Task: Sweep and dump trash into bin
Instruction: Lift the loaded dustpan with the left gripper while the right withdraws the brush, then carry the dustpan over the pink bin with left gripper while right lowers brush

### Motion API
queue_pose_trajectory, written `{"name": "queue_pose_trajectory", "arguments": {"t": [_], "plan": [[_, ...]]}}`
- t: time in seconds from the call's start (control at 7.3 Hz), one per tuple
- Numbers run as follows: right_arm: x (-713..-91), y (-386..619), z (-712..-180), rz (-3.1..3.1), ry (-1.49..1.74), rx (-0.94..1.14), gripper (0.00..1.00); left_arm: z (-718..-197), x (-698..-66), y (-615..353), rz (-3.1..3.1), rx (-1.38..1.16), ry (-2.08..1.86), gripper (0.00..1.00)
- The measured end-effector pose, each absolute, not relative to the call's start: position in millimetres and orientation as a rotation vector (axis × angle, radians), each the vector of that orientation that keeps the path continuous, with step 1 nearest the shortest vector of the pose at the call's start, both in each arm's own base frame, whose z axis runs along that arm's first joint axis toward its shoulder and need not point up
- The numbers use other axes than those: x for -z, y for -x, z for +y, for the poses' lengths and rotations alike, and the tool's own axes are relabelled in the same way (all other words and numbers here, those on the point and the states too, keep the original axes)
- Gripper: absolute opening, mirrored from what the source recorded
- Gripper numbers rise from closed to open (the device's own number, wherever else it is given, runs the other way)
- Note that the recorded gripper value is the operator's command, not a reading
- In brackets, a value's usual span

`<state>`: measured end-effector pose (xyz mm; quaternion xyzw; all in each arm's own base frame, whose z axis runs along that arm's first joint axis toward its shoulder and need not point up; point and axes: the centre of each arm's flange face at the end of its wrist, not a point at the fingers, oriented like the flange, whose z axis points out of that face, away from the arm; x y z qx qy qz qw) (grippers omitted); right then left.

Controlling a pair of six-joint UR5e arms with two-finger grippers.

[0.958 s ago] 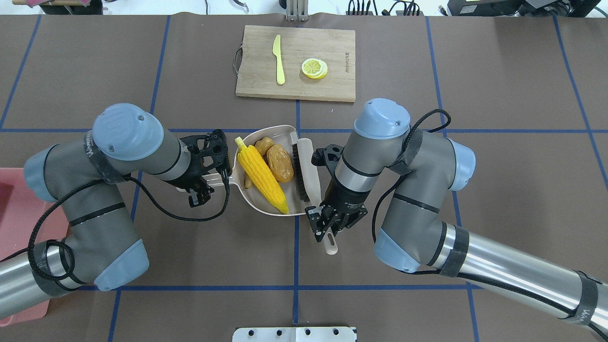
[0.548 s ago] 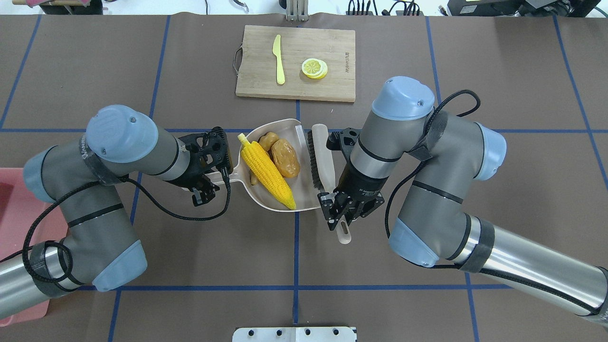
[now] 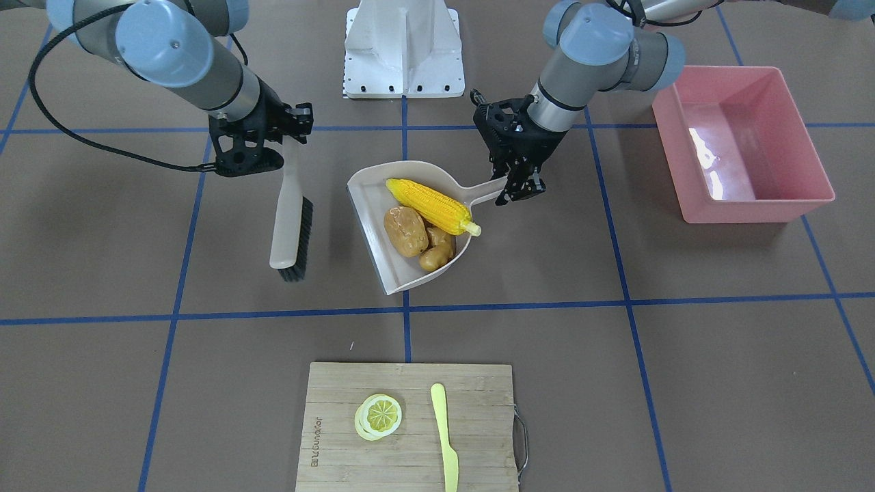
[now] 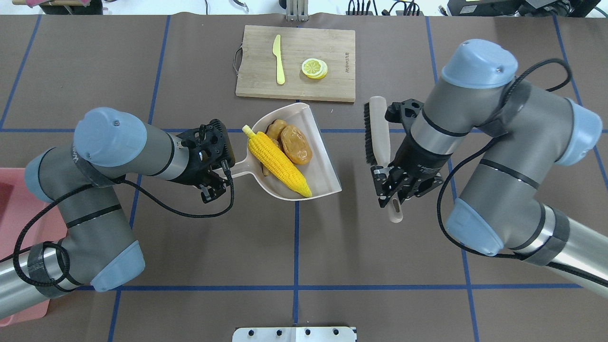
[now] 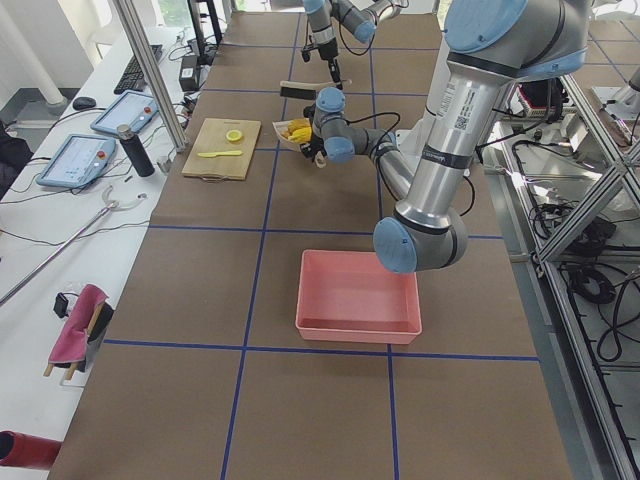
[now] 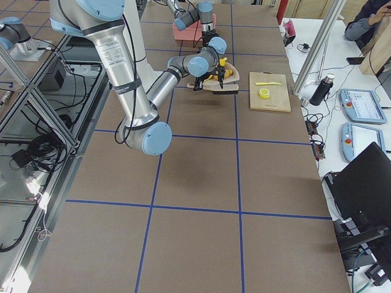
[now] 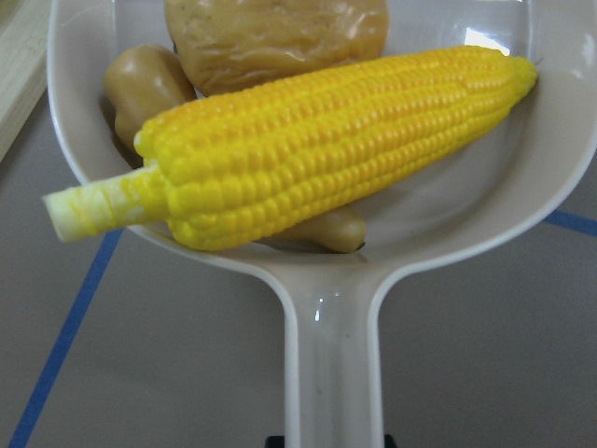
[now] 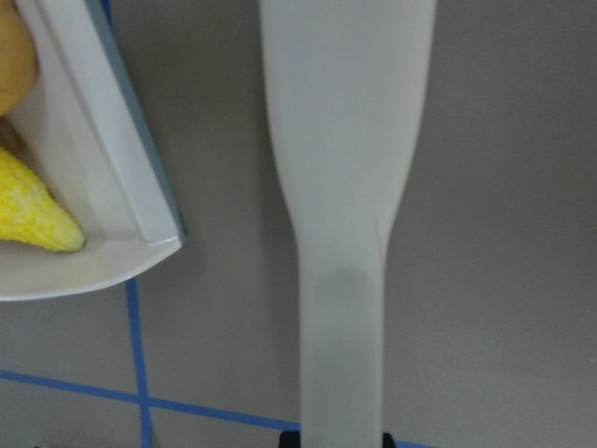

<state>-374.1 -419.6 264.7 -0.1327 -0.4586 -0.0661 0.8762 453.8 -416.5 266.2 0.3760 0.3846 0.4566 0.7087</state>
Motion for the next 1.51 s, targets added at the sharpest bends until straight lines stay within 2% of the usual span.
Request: {"name": "queue_pose_trajectory", "arguments": {"t": [0.41, 0.68, 1.1, 1.51], "plan": [[-350, 281, -429, -0.888, 0.279, 0.02, 0.0, -414, -264, -436, 0.96, -0.871, -0.876, 0.0], [-414, 227, -434, -0.837, 0.264, 0.079, 0.0, -423, -269, -400, 0.953, -0.806, -0.895, 0.0], [-462, 188, -464, -0.775, 0.289, 0.224, 0.0, -426, -296, -314, 0.885, -0.709, -0.902, 0.0], [-541, 168, -464, -0.658, 0.361, 0.238, 0.0, -401, -346, -218, 0.818, -0.621, -0.847, 0.0]]}}
